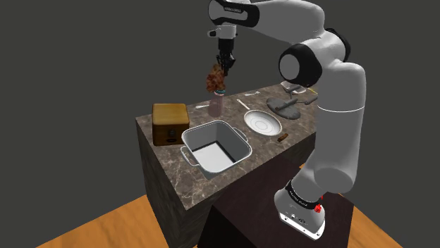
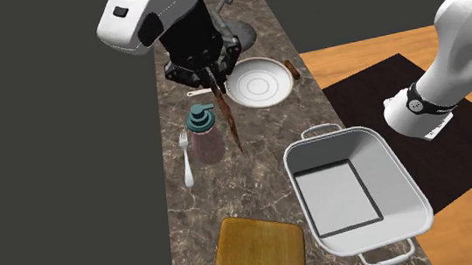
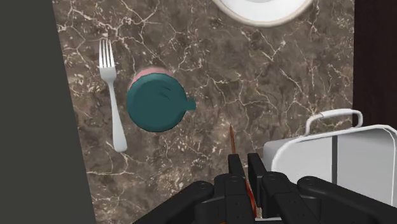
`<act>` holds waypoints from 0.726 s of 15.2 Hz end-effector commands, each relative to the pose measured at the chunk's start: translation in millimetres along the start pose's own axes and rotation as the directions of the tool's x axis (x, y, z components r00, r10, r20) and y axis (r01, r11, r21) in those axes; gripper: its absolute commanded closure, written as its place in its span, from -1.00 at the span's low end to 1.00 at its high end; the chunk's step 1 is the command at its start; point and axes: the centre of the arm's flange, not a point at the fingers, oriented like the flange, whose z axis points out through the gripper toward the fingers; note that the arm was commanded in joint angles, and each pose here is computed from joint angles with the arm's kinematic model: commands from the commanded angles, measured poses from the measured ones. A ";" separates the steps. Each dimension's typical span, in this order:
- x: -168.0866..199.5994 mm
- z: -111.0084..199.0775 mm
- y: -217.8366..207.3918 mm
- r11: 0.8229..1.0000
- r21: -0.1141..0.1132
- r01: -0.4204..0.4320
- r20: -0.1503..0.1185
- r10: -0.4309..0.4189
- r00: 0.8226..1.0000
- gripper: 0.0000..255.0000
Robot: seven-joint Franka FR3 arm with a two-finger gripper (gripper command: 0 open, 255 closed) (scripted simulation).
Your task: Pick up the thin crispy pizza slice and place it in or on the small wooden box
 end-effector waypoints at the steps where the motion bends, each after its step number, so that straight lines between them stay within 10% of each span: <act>1: 27.8 -3.8 1.8 1.000 0.000 -0.001 0.000 0.001 1.000 1.00; 11: 158.7 -19.6 -2.5 1.000 0.000 -0.001 0.000 0.001 1.000 1.00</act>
